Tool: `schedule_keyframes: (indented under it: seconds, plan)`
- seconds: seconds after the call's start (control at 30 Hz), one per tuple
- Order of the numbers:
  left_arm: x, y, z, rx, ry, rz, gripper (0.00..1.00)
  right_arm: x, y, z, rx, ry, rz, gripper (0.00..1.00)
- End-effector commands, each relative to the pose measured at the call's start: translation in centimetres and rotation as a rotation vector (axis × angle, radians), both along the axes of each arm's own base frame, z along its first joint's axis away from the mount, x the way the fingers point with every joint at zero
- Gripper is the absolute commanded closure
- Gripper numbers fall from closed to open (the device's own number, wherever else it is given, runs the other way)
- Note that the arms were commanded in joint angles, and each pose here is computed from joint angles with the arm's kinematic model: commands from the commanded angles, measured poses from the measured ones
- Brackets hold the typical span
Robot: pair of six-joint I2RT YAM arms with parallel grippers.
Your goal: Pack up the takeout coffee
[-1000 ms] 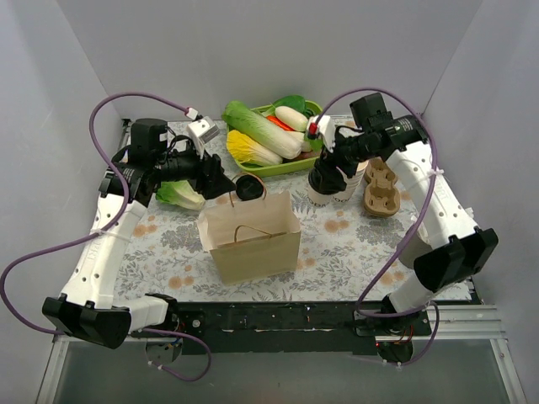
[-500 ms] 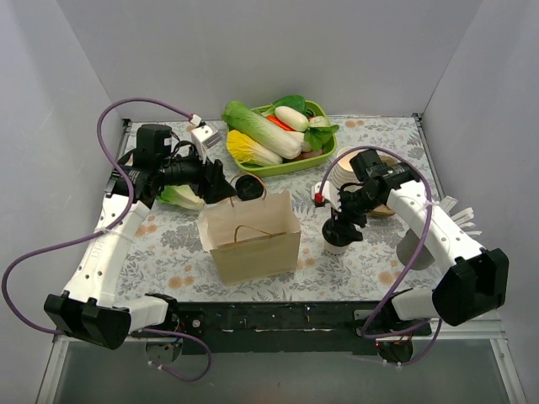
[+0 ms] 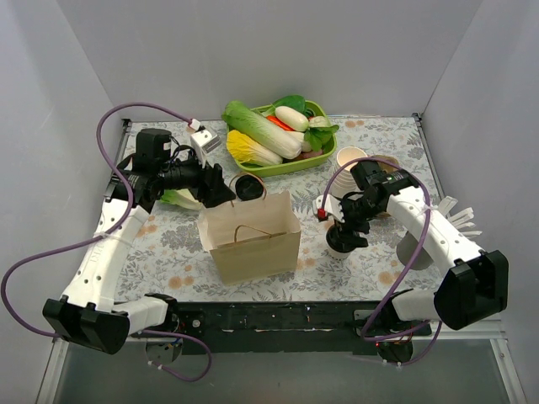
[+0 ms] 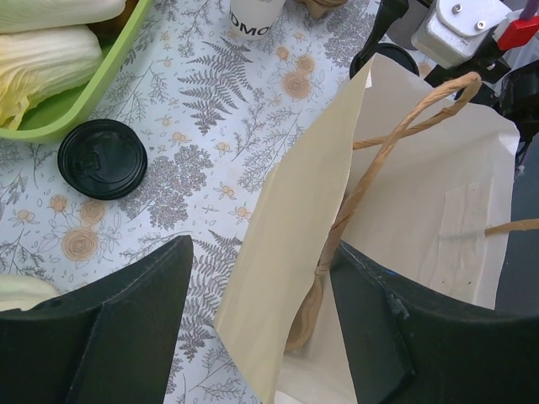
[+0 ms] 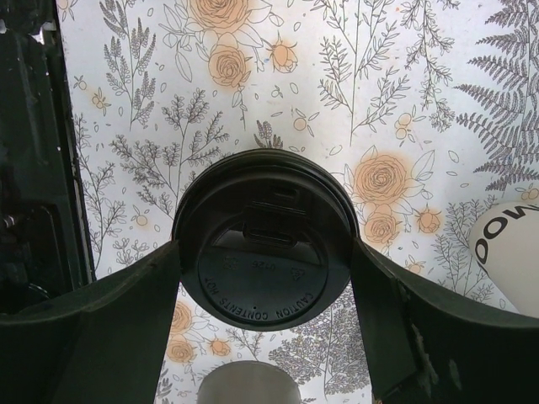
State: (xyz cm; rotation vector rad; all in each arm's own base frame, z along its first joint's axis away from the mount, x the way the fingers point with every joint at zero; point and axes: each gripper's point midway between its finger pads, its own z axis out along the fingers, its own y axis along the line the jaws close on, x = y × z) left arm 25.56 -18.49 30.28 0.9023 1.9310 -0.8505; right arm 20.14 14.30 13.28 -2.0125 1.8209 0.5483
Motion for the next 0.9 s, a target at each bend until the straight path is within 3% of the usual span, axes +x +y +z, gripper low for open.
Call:
schedule_keyframes:
  seconds: [0.0,0.07,0.37,0.87]
  plan:
    - [-0.6,0.3,0.3,-0.007,-0.026,0.001,0.35,-1.4,-1.1,-0.5,-0.043,0.031,0.031,0.75]
    - [-0.6,0.2,0.2,-0.009,-0.024,0.000,0.35,-1.4,-1.2,-0.4,-0.049,0.026,0.030,0.65]
    - [-0.7,0.1,-0.2,-0.018,-0.016,-0.005,0.35,-2.0,-1.9,-0.3,-0.098,0.087,0.062,0.46]
    - [-1.1,0.3,-0.9,-0.018,-0.005,0.004,0.35,-1.8,-2.9,-0.5,-0.160,0.093,0.119,0.38]
